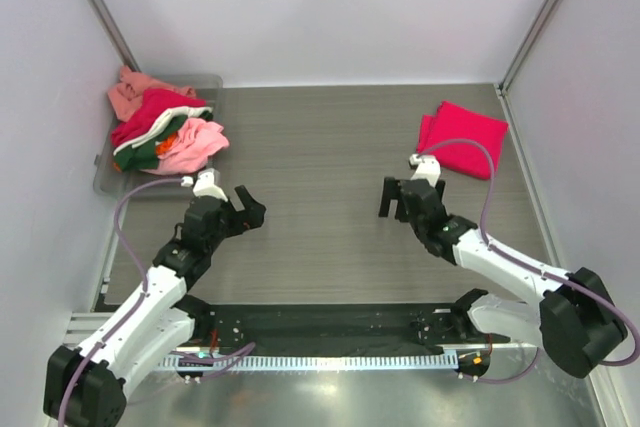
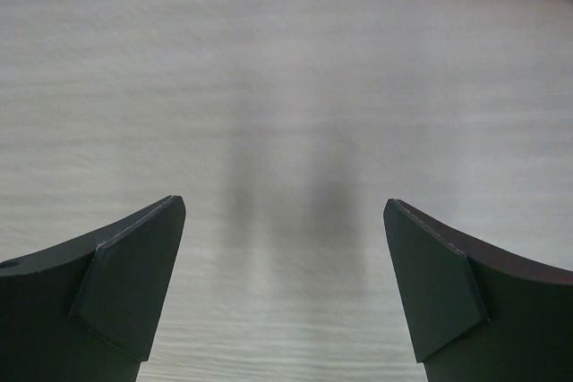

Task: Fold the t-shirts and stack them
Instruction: Reset both grippers

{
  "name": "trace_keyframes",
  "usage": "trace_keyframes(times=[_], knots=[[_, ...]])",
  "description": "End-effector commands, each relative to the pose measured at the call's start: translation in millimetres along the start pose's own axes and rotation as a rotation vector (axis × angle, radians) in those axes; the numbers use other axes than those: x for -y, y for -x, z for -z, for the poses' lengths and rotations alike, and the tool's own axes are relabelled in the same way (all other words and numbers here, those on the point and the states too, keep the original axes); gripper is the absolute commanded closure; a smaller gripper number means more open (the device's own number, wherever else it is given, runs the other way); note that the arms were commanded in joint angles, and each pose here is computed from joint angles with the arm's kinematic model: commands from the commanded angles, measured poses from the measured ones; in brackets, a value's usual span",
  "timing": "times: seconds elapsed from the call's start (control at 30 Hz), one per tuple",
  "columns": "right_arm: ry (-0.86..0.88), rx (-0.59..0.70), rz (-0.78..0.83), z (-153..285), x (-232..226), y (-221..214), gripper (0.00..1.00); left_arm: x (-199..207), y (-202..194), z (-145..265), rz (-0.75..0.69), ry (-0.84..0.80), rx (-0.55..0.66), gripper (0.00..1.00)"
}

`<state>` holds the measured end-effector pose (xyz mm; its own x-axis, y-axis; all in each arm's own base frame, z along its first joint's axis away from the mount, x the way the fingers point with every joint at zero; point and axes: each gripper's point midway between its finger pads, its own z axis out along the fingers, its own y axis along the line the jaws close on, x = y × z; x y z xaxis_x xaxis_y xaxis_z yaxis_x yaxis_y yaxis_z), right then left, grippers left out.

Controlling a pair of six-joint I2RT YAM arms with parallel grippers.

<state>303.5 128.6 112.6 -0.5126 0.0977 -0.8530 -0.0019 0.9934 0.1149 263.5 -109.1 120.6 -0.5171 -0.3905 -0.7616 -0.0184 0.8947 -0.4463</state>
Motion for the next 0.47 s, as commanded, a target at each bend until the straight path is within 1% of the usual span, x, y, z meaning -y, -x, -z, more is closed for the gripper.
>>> trace_keyframes(times=[0.0,0.07,0.27,0.43], knots=[[0.018,0.118,-0.16,-3.0,1.5,2.6,0.0,-1.7,3.6,0.5,-0.037,-0.024,0.061,0.0],[-0.009,0.132,-0.223,-4.7,4.7,3.2,0.0,-0.6,6.5,0.7,-0.033,-0.031,0.078,0.01],[0.07,0.089,-0.19,-9.4,-10.0,-8.4,0.0,-1.3,6.9,-1.3,-0.032,-0.02,0.075,0.0],[0.109,0.098,-0.199,-8.4,-15.7,-8.5,0.0,-4.4,5.4,-2.2,-0.033,-0.006,0.07,0.01]])
